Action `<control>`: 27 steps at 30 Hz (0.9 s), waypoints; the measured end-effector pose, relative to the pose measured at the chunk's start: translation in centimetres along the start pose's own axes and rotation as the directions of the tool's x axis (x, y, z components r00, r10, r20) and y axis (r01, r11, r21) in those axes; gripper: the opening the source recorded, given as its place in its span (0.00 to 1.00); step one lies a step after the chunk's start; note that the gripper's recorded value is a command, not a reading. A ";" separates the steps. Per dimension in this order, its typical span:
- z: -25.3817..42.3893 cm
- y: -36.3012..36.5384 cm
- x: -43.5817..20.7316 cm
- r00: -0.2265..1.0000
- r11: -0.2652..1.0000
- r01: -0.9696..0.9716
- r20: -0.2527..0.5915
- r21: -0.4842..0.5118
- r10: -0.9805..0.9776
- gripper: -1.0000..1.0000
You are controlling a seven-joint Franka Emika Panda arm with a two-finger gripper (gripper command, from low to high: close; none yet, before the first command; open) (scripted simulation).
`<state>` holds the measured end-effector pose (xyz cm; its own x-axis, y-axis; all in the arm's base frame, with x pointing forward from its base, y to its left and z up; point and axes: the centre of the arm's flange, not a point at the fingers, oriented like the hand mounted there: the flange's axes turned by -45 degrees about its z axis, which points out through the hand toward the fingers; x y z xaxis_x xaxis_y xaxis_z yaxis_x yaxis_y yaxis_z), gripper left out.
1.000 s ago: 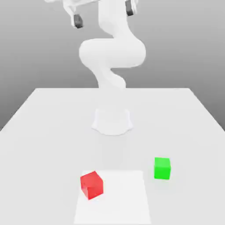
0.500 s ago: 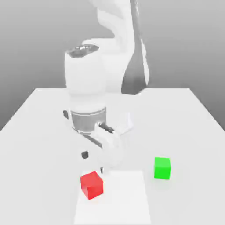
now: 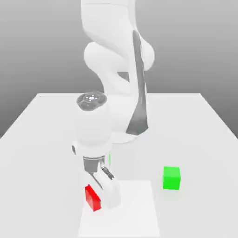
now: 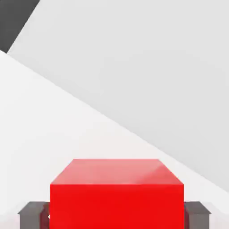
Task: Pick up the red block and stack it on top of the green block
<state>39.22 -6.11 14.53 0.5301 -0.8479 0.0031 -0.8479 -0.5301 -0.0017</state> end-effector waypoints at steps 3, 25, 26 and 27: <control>0.0 0.0 0.0 1.000 1.000 0.000 0.000 0.001 0.000 0.00; -8.9 -4.7 -16.7 0.492 0.493 0.870 0.021 0.017 -0.870 0.00; -9.1 -4.7 -18.0 0.415 0.415 0.910 0.017 0.016 -0.910 0.00; -9.4 -4.7 -19.3 0.334 0.334 0.942 0.014 0.014 -0.942 0.00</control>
<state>32.93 12.71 23.86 0.9762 0.2164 -0.0112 0.2163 -0.9763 -0.0115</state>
